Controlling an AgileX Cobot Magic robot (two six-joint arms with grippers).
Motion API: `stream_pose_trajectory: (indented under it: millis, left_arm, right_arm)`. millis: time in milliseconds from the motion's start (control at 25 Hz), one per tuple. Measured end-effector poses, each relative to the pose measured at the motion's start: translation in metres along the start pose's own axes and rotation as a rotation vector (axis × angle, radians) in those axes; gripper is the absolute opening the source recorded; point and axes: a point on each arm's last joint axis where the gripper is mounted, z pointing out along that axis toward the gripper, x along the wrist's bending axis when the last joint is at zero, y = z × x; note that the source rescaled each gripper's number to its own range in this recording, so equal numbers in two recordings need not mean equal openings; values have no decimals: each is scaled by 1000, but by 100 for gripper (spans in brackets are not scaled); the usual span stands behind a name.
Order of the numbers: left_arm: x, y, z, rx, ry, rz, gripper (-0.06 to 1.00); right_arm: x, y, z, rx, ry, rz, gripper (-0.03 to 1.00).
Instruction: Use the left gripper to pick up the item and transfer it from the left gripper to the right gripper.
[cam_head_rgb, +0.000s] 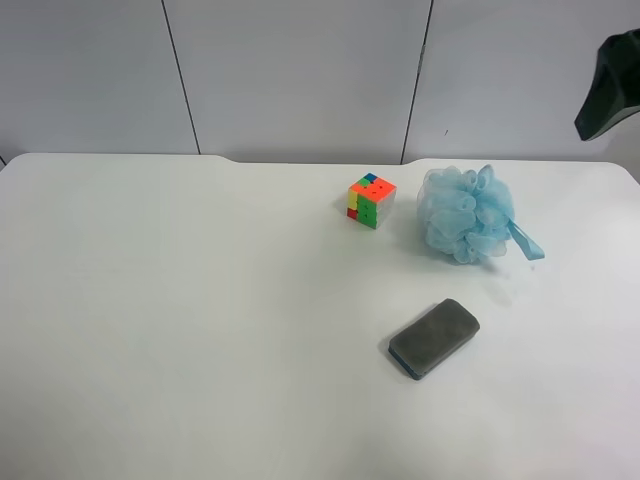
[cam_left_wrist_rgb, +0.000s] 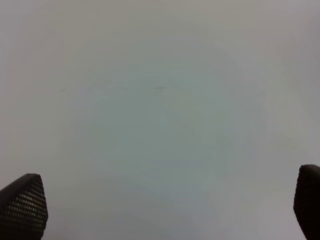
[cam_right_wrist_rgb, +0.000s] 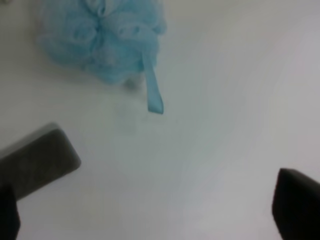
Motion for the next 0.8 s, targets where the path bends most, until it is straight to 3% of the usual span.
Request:
stream_pose_trajectory:
  millis: [160,400,800]
  left_arm:
    - [0,0,0,0,0,0,100]
    - [0,0,0,0,0,0,100]
    - [0,0,0,0,0,0,100]
  right_arm:
    - [2,-36,-28,-73,10,24,100]
    - [10,-134,-50,-193,31,46,100]
    - [20,-234,-44,-408,59,59,100]
